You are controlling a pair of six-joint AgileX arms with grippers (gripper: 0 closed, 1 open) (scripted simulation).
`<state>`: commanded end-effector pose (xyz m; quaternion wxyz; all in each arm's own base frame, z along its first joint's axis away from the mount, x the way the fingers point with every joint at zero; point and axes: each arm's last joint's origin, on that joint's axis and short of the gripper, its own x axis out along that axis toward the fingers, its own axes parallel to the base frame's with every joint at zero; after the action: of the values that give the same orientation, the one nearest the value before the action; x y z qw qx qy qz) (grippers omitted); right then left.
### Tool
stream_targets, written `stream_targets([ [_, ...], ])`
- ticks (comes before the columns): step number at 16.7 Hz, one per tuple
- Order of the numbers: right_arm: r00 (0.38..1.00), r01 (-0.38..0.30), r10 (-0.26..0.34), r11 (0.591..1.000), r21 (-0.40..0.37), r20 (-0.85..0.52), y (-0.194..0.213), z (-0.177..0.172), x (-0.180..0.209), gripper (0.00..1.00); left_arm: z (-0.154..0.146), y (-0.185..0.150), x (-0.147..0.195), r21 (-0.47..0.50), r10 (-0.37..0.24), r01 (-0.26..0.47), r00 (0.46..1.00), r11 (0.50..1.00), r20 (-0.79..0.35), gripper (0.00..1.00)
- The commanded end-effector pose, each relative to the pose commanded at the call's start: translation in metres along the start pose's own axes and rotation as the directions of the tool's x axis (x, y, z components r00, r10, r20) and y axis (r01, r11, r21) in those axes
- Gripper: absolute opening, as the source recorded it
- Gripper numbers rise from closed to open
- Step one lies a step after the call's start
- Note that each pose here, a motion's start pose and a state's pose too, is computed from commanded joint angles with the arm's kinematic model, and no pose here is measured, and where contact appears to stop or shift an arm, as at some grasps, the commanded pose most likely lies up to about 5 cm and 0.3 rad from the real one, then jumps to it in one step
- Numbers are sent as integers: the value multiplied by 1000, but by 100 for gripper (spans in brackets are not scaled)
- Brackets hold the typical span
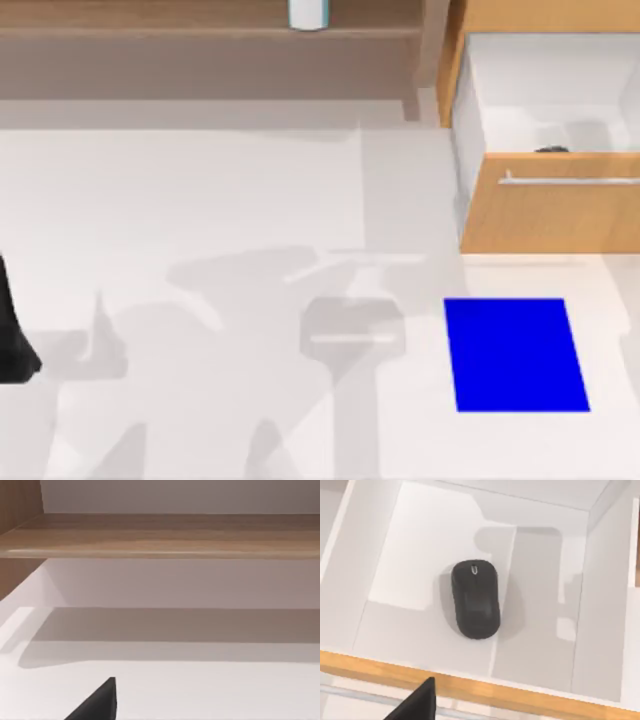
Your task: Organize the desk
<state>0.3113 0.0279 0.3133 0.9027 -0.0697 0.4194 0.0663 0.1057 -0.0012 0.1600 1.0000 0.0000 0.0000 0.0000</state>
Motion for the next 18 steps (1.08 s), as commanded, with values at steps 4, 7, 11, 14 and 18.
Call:
stream_targets([
  [4, 969, -57, 45, 997, -42, -243, 5, 45, 87, 100, 0, 0, 0, 0, 0, 0, 1000, 1000, 0, 100],
  [7, 920, -96, 66, 994, -59, -387, 11, 55, 149, 100, 0, 0, 0, 0, 0, 0, 1000, 1000, 0, 100],
  [11, 851, -132, 79, 989, -66, -518, 17, 48, 206, 100, 0, 0, 0, 0, 0, 0, 1000, 1000, 0, 100],
  [14, 826, -141, 81, 988, -65, -558, 17, 44, 222, 100, 0, 0, 0, 0, 0, 0, 1000, 1000, 0, 100],
  [18, 825, -141, 81, 988, -65, -559, 17, 44, 222, 100, 0, 0, 0, 0, 0, 0, 1000, 1000, 0, 100],
])
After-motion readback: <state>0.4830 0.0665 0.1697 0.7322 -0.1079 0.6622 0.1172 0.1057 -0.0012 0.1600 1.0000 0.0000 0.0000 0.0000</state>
